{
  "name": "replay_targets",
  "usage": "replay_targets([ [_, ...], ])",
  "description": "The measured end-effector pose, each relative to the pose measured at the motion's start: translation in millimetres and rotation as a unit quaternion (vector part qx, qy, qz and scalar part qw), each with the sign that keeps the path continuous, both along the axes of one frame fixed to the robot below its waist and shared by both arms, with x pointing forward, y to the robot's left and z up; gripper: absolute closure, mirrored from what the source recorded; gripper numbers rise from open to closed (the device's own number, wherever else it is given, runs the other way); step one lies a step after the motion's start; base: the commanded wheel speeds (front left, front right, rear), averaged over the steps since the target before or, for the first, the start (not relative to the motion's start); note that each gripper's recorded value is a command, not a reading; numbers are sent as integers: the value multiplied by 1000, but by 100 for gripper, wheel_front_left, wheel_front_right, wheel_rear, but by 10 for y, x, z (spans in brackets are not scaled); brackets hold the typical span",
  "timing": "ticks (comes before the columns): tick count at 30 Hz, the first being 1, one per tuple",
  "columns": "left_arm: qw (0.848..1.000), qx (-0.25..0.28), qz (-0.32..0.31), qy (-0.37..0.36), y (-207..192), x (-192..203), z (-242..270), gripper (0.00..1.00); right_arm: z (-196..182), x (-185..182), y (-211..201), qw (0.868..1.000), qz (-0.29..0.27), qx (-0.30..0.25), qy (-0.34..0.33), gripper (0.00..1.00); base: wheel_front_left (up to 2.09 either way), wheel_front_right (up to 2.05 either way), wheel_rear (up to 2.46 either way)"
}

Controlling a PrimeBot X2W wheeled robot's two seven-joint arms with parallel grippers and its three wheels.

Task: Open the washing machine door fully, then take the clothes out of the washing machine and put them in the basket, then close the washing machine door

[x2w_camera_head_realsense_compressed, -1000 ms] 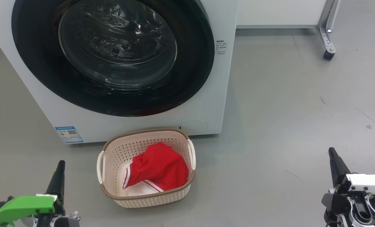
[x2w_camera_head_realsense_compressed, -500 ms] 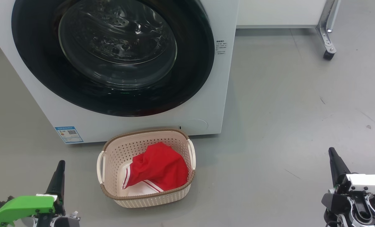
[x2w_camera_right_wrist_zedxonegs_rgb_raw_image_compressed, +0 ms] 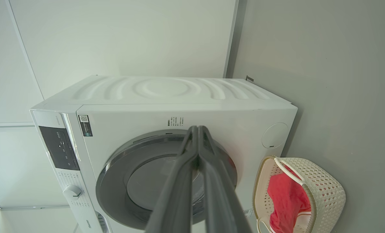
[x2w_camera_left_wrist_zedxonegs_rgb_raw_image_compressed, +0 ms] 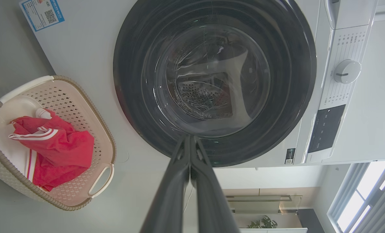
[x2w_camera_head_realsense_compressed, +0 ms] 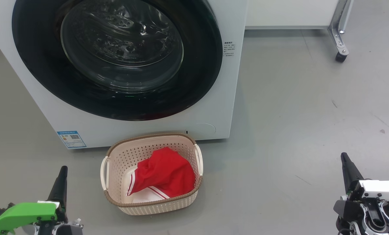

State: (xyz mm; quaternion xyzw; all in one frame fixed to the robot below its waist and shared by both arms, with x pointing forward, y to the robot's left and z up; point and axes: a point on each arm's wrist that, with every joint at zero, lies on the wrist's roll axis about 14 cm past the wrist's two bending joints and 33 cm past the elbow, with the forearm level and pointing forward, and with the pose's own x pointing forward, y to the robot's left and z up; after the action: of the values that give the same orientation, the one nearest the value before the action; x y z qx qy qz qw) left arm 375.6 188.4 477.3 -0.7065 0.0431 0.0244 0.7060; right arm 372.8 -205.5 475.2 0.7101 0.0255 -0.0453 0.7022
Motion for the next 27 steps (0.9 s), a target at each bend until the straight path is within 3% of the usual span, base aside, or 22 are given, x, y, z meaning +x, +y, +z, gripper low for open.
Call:
replay_targets([
  [27,1000,0,0,0,-1,0,1,100,1,0,1,1000,0,0,0,100,0,0,0],
])
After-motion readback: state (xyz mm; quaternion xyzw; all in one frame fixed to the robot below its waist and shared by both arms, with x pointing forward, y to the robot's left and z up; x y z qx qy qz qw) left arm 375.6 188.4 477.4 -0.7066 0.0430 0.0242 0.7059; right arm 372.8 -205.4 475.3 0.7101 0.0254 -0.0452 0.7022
